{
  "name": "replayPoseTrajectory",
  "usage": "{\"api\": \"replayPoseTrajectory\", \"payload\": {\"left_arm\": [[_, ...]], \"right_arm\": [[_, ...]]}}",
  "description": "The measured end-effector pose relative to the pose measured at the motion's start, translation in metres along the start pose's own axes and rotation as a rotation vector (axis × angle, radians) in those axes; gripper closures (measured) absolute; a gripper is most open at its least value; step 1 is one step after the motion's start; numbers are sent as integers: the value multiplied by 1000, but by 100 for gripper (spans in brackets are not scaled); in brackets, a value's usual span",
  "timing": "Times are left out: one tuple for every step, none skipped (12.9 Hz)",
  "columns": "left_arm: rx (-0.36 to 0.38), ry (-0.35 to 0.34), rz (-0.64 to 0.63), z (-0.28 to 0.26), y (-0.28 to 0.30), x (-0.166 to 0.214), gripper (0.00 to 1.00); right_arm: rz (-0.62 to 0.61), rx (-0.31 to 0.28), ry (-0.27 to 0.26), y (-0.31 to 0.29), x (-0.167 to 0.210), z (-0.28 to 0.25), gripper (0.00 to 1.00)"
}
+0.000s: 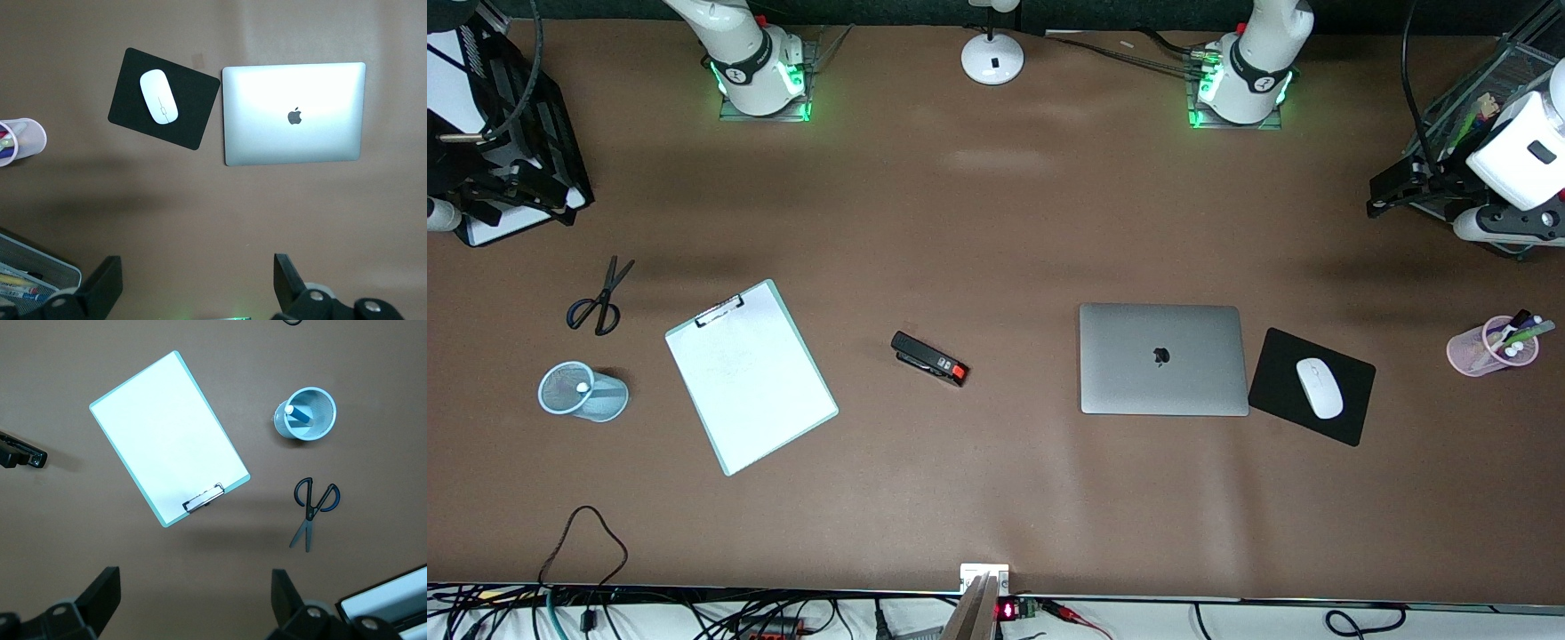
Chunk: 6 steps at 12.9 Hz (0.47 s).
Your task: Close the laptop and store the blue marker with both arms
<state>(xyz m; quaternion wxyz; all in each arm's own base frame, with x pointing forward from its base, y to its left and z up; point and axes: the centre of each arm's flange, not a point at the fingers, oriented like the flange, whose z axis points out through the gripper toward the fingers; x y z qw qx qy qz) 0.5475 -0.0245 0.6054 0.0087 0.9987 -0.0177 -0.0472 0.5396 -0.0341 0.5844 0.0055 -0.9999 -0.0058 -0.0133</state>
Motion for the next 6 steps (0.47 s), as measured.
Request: {"api": "replayPoseTrajectory", "payload": {"left_arm": [[0, 1, 0, 0, 0, 0, 0], [0, 1, 0, -1, 0, 0, 0], [0, 2, 0, -1, 0, 0, 0], [0, 4, 0, -1, 0, 1, 0], [0, 6, 0, 0, 0, 1, 0], [0, 11, 1, -1, 0, 2, 0]], "right_arm": [[0, 0, 0, 0, 0, 0, 0], [0, 0, 0, 0, 0, 0, 0], [1, 0, 0, 0, 0, 0, 0], [1, 0, 0, 0, 0, 0, 0], [1, 0, -1, 0, 0, 0, 0], [1, 0, -1, 0, 0, 0, 0]]}}
